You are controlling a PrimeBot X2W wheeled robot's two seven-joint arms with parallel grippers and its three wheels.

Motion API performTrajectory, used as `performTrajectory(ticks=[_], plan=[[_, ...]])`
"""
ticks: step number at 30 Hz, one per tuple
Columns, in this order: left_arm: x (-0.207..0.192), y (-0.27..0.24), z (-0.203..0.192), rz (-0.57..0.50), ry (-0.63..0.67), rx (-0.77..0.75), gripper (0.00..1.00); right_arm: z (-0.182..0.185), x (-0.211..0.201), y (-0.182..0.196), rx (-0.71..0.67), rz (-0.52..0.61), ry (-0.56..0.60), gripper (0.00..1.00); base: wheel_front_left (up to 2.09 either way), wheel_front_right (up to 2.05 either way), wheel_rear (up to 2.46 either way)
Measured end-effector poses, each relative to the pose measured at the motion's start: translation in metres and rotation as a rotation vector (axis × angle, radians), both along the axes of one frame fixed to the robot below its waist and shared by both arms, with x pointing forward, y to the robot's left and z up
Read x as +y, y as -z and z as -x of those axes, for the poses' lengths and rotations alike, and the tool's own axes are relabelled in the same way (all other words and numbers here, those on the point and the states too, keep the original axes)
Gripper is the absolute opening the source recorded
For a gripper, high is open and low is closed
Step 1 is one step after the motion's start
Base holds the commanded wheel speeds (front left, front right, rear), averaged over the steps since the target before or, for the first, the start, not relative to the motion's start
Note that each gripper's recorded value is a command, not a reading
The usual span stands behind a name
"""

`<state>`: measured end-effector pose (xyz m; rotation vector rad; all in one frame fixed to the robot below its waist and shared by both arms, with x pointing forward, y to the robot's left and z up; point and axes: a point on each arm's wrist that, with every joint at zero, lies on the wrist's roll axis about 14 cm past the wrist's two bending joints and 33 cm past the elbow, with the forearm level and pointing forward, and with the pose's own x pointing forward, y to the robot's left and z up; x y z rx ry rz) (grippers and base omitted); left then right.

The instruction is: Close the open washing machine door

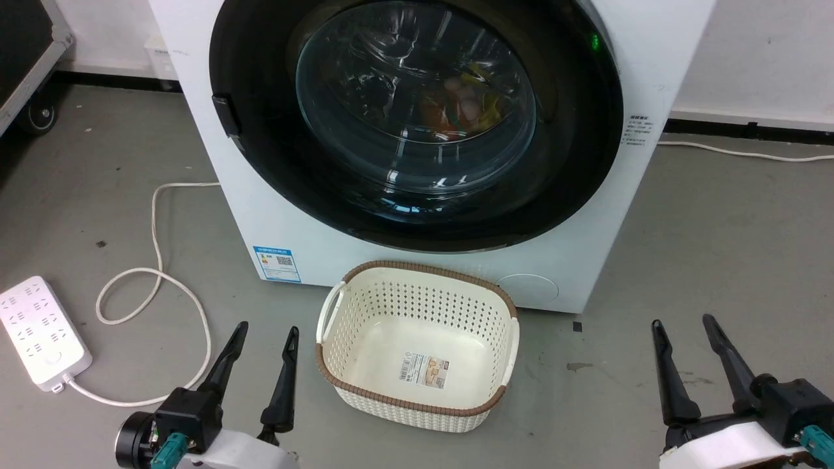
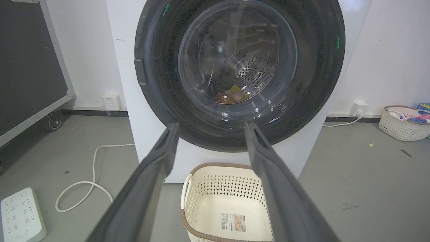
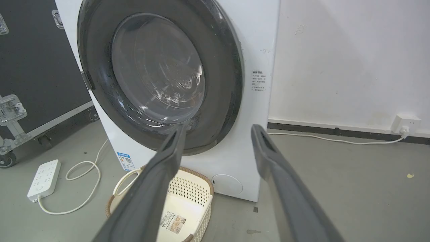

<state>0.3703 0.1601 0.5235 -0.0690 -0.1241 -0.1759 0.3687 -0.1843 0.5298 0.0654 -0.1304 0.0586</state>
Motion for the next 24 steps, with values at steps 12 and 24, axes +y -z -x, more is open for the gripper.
performTrajectory(ticks=[12, 24], plan=[[-0.0016, -0.0006, 0.0007, -0.002, 0.006, -0.002, 0.00, 0.0011, 0.0003, 0.0017, 0.001, -0.017, 0.000, 0.00, 0.00, 0.00, 0.00], [-0.0013, -0.0003, 0.0002, -0.011, 0.002, 0.009, 0.00, 0.0009, 0.0013, 0.0032, 0.016, -0.014, -0.004, 0.00, 0.00, 0.00, 0.00]])
